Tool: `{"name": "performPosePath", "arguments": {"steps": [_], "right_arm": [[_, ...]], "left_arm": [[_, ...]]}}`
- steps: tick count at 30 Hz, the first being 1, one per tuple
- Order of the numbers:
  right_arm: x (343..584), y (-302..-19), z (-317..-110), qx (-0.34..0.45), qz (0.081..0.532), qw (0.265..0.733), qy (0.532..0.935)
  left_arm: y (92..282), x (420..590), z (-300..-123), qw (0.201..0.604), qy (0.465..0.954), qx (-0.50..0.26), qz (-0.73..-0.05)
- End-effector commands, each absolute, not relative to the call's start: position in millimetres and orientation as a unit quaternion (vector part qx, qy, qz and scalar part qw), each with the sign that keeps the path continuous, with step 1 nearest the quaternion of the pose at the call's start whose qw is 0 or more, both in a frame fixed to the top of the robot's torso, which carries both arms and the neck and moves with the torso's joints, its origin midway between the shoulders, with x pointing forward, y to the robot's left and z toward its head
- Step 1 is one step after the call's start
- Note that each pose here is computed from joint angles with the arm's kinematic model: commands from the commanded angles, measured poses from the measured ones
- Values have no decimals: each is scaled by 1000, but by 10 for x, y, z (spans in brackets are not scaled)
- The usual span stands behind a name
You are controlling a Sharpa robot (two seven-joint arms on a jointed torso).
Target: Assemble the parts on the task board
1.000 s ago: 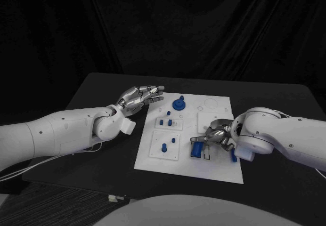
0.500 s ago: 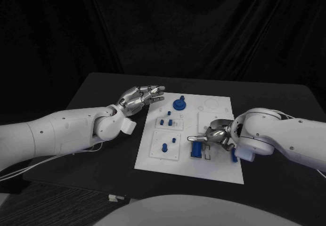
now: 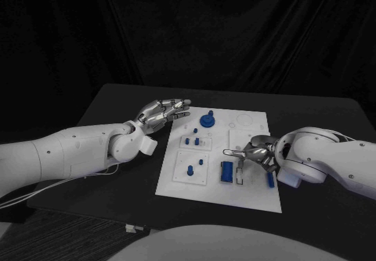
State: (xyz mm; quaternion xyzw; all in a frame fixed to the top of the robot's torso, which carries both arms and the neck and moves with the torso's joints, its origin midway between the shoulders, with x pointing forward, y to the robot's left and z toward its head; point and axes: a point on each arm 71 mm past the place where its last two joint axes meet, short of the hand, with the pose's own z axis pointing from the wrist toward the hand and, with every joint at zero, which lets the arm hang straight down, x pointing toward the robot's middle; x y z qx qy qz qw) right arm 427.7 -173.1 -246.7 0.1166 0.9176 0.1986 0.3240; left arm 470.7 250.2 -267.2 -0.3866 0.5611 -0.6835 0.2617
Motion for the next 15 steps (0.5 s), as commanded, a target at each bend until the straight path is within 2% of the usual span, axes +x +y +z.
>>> {"name": "performPosePath", "arguments": {"steps": [1,5,9,15], "right_arm": [[4329,-1729,-2277,111,250,426,862],[4297,-1723,-2097,45,278,521,806],[4191,-1707,-2000,-30,294,587,754],[3971,-1692,-2035,-101,308,620,714]], "left_arm": [[2495,4703,-2666,257,555,-387,-690],[2500,4703,-2665,258,555,-387,-690],[2505,4700,-2664,259,554,-387,-690],[2513,4700,-2663,260,554,-387,-690]]}}
